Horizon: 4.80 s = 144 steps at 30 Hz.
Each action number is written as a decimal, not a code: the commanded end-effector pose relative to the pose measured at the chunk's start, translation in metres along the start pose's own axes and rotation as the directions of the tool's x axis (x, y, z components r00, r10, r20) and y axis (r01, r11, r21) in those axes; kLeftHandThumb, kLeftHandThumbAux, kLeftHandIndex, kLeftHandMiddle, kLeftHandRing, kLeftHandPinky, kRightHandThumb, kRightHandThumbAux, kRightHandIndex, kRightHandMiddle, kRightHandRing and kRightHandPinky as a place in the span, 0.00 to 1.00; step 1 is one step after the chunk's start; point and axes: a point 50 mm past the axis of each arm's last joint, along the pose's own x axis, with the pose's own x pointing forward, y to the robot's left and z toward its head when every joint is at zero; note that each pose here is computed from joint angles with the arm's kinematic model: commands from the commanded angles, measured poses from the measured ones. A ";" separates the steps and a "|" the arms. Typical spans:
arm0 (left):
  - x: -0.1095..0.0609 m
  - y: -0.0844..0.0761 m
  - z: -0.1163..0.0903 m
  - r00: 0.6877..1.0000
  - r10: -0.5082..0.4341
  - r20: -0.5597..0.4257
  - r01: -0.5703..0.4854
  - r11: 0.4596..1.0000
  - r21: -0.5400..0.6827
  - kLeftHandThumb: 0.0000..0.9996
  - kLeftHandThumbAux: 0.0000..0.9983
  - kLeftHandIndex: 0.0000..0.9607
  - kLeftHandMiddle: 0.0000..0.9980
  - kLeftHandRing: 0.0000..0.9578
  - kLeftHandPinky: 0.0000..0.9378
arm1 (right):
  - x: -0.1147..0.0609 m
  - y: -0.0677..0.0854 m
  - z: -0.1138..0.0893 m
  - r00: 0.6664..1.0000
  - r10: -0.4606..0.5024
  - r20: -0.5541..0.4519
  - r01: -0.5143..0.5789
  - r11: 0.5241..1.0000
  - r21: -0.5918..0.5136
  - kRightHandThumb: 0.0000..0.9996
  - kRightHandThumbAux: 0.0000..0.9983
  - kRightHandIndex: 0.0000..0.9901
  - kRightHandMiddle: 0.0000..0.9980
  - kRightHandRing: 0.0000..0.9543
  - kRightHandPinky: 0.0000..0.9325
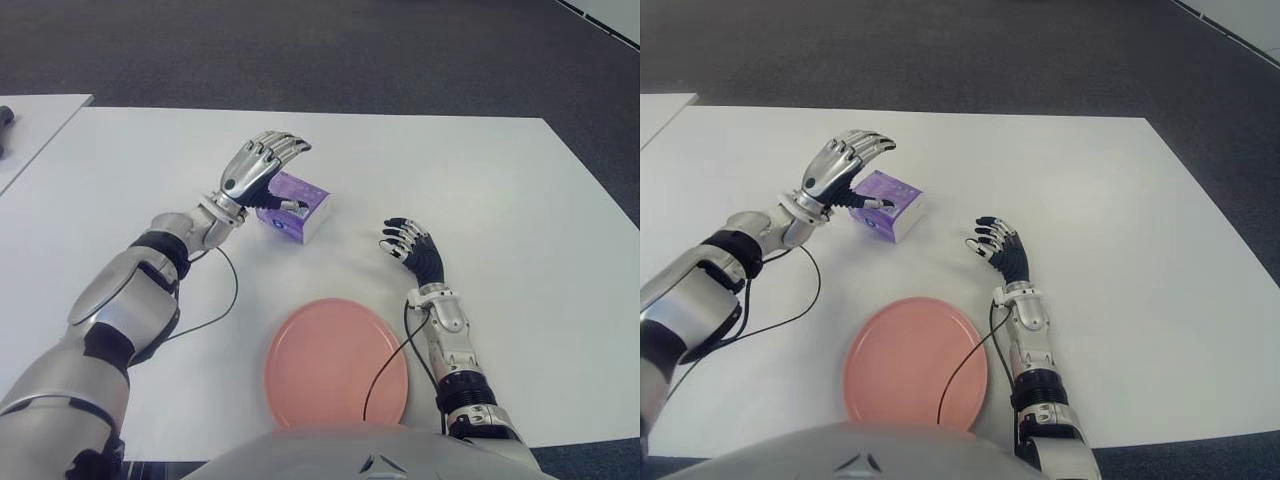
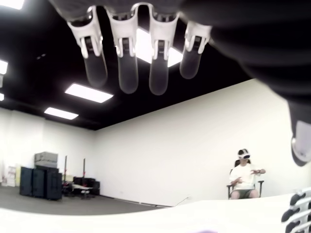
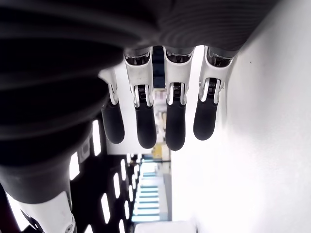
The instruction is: Put the tissue paper into the plate.
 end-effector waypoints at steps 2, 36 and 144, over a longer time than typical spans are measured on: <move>-0.001 0.000 -0.007 0.997 -0.079 0.006 0.078 0.994 0.082 0.43 0.43 0.16 0.20 0.18 0.11 | -0.018 0.001 -0.030 0.988 -0.006 -0.154 0.010 1.000 0.022 0.44 0.76 0.29 0.32 0.32 0.34; -0.011 -0.020 -0.014 0.911 -0.412 -0.018 0.402 0.879 0.258 0.31 0.40 0.08 0.09 0.05 0.01 | -0.020 0.001 -0.032 0.986 -0.015 -0.163 0.021 0.999 0.036 0.47 0.75 0.30 0.32 0.33 0.36; -0.043 -0.069 0.007 0.785 -0.595 -0.171 0.619 0.767 0.171 0.37 0.20 0.00 0.00 0.00 0.00 | -0.030 -0.002 -0.032 0.989 0.040 -0.140 -0.042 0.999 -0.015 0.68 0.73 0.41 0.34 0.33 0.33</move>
